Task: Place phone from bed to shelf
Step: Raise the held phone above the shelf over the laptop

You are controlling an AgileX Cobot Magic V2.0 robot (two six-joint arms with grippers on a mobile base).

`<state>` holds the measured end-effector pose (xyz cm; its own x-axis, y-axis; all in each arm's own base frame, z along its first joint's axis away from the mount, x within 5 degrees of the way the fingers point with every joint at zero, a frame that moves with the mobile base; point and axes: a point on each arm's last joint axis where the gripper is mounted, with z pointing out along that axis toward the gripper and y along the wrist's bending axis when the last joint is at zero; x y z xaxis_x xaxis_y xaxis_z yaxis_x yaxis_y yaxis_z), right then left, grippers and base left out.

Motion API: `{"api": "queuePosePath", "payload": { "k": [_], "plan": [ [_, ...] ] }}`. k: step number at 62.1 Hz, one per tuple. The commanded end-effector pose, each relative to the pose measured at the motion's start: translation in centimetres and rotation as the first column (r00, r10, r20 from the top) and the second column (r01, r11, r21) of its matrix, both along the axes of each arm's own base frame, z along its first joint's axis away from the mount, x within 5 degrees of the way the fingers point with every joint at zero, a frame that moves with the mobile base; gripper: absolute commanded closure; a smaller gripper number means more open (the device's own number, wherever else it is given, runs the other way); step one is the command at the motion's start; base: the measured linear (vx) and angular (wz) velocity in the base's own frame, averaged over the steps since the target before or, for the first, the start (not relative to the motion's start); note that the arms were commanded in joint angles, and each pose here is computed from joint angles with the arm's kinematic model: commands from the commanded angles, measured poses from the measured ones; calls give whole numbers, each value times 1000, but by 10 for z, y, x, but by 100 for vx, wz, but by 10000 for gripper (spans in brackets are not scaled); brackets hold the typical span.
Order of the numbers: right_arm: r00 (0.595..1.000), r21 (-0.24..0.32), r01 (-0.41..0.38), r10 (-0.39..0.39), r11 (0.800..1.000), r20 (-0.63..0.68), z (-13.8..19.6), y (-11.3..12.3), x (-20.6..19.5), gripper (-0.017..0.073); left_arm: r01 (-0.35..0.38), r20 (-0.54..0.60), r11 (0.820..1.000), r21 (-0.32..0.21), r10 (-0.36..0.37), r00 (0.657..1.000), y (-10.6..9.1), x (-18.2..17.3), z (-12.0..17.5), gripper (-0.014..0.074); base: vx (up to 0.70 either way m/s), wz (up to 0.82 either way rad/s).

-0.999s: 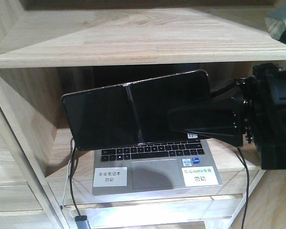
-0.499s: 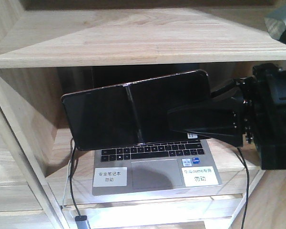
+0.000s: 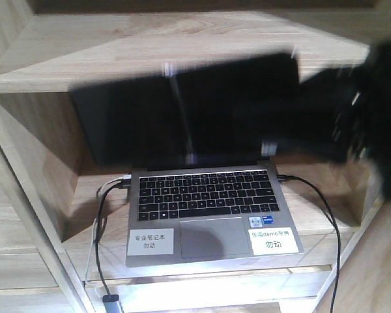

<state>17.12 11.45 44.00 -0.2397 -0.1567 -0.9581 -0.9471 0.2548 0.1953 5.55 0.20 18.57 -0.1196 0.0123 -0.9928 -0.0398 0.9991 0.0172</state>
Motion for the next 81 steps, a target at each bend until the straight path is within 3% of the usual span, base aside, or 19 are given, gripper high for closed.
{"api": "queuePosePath", "payload": {
  "k": [1,8,16,35,45,63,81],
  "plan": [
    [993,145,57,-71,988,91,41,-2,-8,561,5,71,1000,-6,-5,997,0,0,4,592,0,0],
    [977,190,130,-159,973,143,60,-5,-3,561,5,71,1000,-6,-5,997,0,0,4,592,0,0],
    [965,216,160,-199,963,171,74,-5,10,561,5,71,1000,-6,-5,997,0,0,4,592,0,0],
    [963,244,142,-191,959,192,96,6,66,561,5,71,1000,-6,-5,997,0,0,4,592,0,0],
    [969,295,97,-159,950,192,104,21,95,561,5,71,1000,-6,-5,997,0,0,4,592,0,0],
    [988,292,52,-92,955,125,83,64,146,561,5,71,1000,-6,-5,997,0,0,4,592,0,0],
    [991,225,101,-117,969,59,44,76,185,561,5,71,1000,-6,-5,997,0,0,4,592,0,0]
  ]
}}
